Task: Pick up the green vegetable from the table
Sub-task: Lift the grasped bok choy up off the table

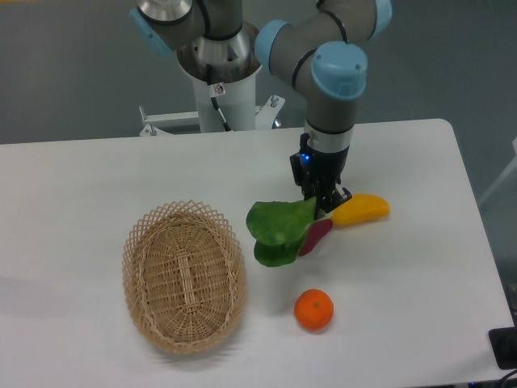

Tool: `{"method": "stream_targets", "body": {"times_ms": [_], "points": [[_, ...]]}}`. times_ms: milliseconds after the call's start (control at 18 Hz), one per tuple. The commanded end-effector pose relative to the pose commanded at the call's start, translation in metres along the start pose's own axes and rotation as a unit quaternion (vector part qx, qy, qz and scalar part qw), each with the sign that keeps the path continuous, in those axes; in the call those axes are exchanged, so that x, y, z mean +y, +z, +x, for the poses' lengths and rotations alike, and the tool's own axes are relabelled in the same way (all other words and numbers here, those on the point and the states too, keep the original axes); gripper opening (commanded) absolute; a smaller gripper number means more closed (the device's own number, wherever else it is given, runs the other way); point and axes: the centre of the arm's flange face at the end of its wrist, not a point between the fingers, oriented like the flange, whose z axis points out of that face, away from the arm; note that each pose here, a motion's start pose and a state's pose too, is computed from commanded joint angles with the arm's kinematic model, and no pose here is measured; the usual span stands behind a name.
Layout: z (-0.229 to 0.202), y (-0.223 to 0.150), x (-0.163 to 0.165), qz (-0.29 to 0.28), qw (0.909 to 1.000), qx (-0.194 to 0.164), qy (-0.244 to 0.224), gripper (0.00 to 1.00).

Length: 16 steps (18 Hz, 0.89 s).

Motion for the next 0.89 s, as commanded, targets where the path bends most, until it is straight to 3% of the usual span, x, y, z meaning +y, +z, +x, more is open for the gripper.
{"method": "stream_targets", "body": {"times_ms": [278, 889], "points": [[-0.012, -0.019, -0.016, 0.027, 0.9989, -0.018, -0.033, 0.30], [-0.014, -0.021, -0.020, 0.040, 0.9981, -0.018, -0.044, 0.30]]}}
